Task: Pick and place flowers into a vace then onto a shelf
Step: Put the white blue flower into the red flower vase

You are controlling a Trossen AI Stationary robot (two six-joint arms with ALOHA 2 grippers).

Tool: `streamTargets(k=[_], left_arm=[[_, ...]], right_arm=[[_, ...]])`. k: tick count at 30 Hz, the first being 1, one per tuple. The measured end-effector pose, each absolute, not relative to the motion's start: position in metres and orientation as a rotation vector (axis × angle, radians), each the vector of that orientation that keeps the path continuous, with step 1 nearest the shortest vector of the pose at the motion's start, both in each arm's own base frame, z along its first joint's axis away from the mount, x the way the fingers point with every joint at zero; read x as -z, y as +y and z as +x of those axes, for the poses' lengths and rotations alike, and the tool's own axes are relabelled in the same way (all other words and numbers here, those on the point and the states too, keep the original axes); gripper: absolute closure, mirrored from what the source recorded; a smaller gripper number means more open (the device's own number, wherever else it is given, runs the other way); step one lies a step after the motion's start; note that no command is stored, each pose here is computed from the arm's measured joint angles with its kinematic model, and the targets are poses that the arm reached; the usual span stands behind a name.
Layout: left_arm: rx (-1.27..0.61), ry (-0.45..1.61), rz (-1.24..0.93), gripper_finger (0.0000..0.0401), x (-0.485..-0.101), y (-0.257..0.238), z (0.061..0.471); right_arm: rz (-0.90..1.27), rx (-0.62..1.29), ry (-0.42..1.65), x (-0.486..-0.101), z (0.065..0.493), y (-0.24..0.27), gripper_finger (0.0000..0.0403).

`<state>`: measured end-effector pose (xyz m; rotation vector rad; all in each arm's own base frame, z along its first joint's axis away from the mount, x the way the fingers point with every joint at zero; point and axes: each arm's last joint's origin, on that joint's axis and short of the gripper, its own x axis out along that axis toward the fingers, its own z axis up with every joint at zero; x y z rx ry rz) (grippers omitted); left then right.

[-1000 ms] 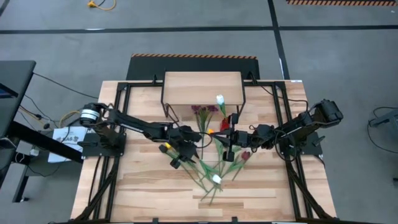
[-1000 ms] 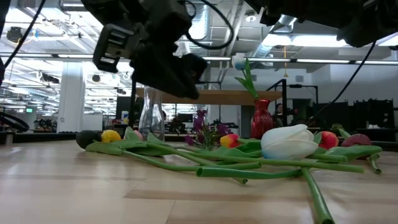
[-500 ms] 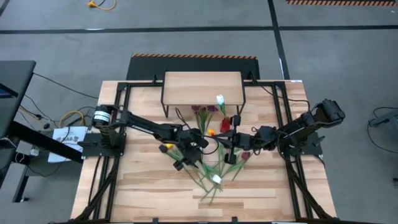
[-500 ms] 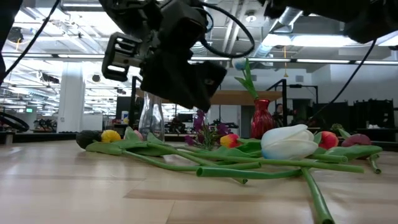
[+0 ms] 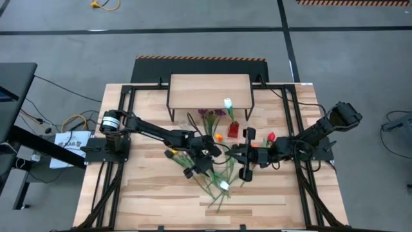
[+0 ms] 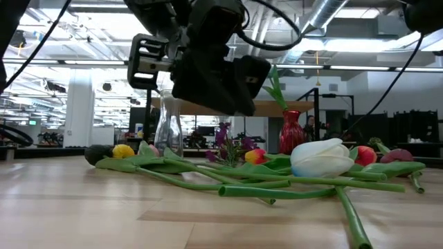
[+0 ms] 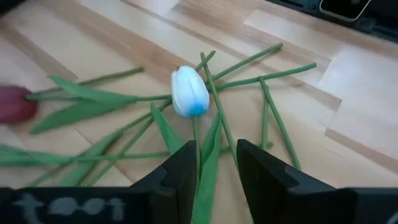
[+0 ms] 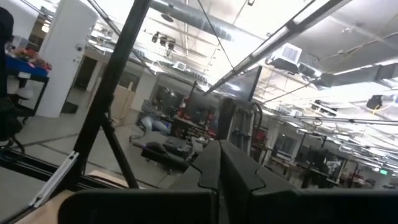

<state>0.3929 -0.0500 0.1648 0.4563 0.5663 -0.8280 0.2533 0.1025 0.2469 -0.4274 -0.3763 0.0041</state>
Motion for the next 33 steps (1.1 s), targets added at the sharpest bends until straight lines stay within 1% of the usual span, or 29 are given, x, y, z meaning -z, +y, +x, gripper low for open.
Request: streamTargets(k=[7,13,17,21,23,27,33], left_arm=[[0.797,0.569,0.549,0.0297,-0.164,-0.054,0.393],[0.727,0.561,0.577,0.0297,-0.166,-0.047,0.397],[0.678,0.522,0.550,0.0297,-0.170,-0.040,0.401],[0.663,0.513,0.475,0.0297,-0.172,-0.042,0.403],[0.677,0.516,0.469,0.0297,-0.164,-0.050,0.406],[0.708,0.584,0.423,0.0297,-0.141,-0.061,0.407],[0.694,0.610,0.351,0.0297,-0.135,-0.056,0.411]], right_arm=[[-0.419,0.069,-0.341,-0.246,0.252,0.105,0.0403],[-0.421,0.163,-0.381,-0.253,0.245,0.109,0.0403],[-0.386,0.226,-0.385,-0.260,0.238,0.112,0.0403],[-0.373,0.215,-0.372,-0.261,0.232,0.121,0.0403],[-0.375,0.197,-0.376,-0.261,0.230,0.125,0.0403],[-0.385,0.182,-0.387,-0.263,0.227,0.130,0.0403],[-0.386,0.179,-0.384,-0.263,0.227,0.131,0.0403]])
